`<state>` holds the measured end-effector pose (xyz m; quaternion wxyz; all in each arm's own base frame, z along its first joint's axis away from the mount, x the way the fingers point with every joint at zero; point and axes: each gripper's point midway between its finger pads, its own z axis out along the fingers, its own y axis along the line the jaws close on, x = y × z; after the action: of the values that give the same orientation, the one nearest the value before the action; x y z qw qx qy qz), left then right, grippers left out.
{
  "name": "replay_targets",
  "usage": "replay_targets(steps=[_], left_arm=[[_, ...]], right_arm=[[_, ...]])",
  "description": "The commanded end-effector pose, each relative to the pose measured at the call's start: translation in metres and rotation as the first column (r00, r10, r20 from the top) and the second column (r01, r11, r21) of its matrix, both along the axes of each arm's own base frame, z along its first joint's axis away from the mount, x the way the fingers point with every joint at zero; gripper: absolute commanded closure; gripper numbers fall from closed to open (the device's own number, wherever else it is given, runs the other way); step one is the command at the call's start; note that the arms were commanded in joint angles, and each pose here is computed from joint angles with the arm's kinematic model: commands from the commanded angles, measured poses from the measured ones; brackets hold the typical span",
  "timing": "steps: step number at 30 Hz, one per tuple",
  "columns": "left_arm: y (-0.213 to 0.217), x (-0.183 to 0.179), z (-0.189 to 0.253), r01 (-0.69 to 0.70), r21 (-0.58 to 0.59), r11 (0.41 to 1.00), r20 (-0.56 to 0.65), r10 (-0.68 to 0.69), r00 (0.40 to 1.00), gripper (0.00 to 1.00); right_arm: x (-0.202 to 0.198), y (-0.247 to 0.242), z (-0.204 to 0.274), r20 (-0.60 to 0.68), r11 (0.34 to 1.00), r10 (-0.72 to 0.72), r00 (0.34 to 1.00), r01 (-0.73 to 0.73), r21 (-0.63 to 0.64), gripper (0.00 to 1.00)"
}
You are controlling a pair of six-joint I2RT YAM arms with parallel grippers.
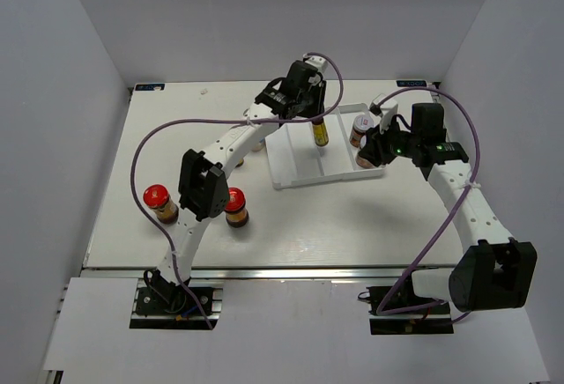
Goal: Organize the condiment bottles
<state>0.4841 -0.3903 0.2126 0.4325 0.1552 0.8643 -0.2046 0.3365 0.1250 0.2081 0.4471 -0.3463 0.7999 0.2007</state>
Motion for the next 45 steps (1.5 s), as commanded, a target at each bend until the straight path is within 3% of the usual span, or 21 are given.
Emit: replay_targets(steps=[1, 7, 12, 20, 23, 27, 31, 34, 38, 45], left_arm=[[-0.021, 0.009, 0.085, 0.033, -0.169, 0.985, 0.191, 0.0, 0.982, 1.0], [-0.039, 0.012, 0.059, 0.034, -0.144, 0.989, 0.193, -0.005, 0.981, 1.0], [-0.053, 0.009, 0.027, 0.02, -0.023, 1.0, 0.226, -0.014, 0.974, 1.0], [-0.054, 0.008, 0.001, -0.013, 0.064, 0.998, 0.225, -0.002, 0.974, 1.0], [-0.053, 0.008, -0.003, -0.018, 0.086, 0.996, 0.229, -0.002, 0.973, 0.91], [-0.052, 0.006, -0.012, -0.021, 0.11, 0.994, 0.214, -0.003, 0.977, 0.57], [-0.053, 0.002, -0.011, -0.018, 0.115, 0.993, 0.21, -0.006, 0.978, 0.32], [-0.055, -0.001, -0.001, -0.014, 0.097, 0.995, 0.22, -0.008, 0.976, 0.23], [-0.056, -0.004, 0.022, -0.009, 0.057, 0.998, 0.243, -0.005, 0.97, 0.18], [-0.031, -0.016, 0.11, -0.064, -0.039, 0.997, 0.341, 0.073, 0.937, 0.16]], right_arm=[[0.005, -0.002, 0.012, 0.051, 1.0, -0.021, 0.998, 0.021, 0.016, 0.54], [0.005, -0.001, 0.009, 0.037, 0.999, -0.034, 0.999, 0.033, 0.034, 0.53], [0.001, -0.002, 0.003, 0.027, 0.998, -0.04, 0.999, 0.039, 0.039, 0.47], [-0.005, -0.004, 0.002, 0.039, 0.998, -0.048, 0.998, 0.046, 0.036, 0.42], [-0.006, -0.004, 0.001, 0.039, 0.998, -0.051, 0.998, 0.05, 0.033, 0.38], [-0.007, -0.005, 0.001, 0.043, 0.998, -0.055, 0.998, 0.054, 0.031, 0.33], [-0.009, -0.007, -0.001, 0.045, 0.998, -0.052, 0.998, 0.051, 0.023, 0.3], [-0.01, -0.007, -0.001, 0.051, 0.999, -0.044, 0.998, 0.043, 0.012, 0.28], [-0.016, -0.004, -0.002, 0.051, 1.0, 0.005, 0.999, -0.006, 0.006, 0.27], [-0.038, 0.014, 0.007, 0.104, 0.978, 0.206, 0.973, -0.207, -0.009, 0.27]])
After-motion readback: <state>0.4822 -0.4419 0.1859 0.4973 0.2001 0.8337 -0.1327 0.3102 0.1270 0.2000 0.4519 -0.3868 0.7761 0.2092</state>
